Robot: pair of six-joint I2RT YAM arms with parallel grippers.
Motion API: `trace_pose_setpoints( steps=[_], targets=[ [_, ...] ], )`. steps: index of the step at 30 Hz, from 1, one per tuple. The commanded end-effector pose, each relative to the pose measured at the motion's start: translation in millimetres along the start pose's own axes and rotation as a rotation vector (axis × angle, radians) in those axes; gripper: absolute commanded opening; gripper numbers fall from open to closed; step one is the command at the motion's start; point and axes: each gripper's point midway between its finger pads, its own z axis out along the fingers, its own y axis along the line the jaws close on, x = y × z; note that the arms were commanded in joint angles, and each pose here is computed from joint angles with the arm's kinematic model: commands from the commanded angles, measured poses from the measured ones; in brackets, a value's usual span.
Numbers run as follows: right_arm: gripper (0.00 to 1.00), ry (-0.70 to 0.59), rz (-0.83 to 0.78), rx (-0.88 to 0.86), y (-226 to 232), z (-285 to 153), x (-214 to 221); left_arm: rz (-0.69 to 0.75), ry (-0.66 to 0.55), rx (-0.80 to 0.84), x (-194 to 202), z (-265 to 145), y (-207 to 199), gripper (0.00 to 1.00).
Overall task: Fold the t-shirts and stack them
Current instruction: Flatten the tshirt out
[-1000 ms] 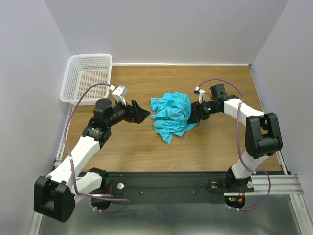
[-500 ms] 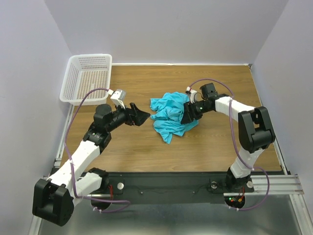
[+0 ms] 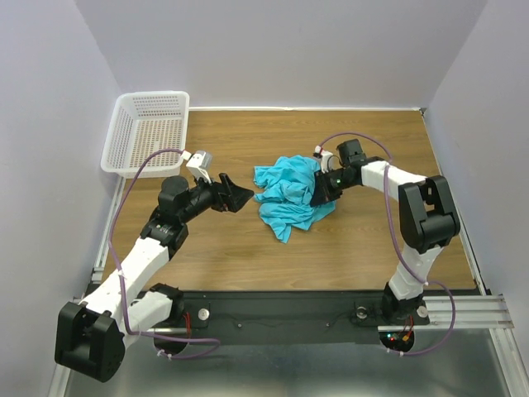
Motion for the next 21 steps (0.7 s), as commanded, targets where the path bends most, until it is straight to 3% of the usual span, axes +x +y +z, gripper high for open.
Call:
trace_pose_setpoints(
  steps=[1,5,21],
  targets=[
    [0.12,-0.054,-0.057,0.005,3,-2,-25,0.03,-0.042,0.037,-8,0,-9,0.98],
    [0.01,-0.069,-0.091,-0.001,8,-7,-30,0.032,-0.045,0.03,-8,-1,-7,0.98],
    [0.01,-0.216,-0.356,0.023,54,-74,-79,0.066,-0.051,0.029,-12,0,-7,0.98]
  ],
)
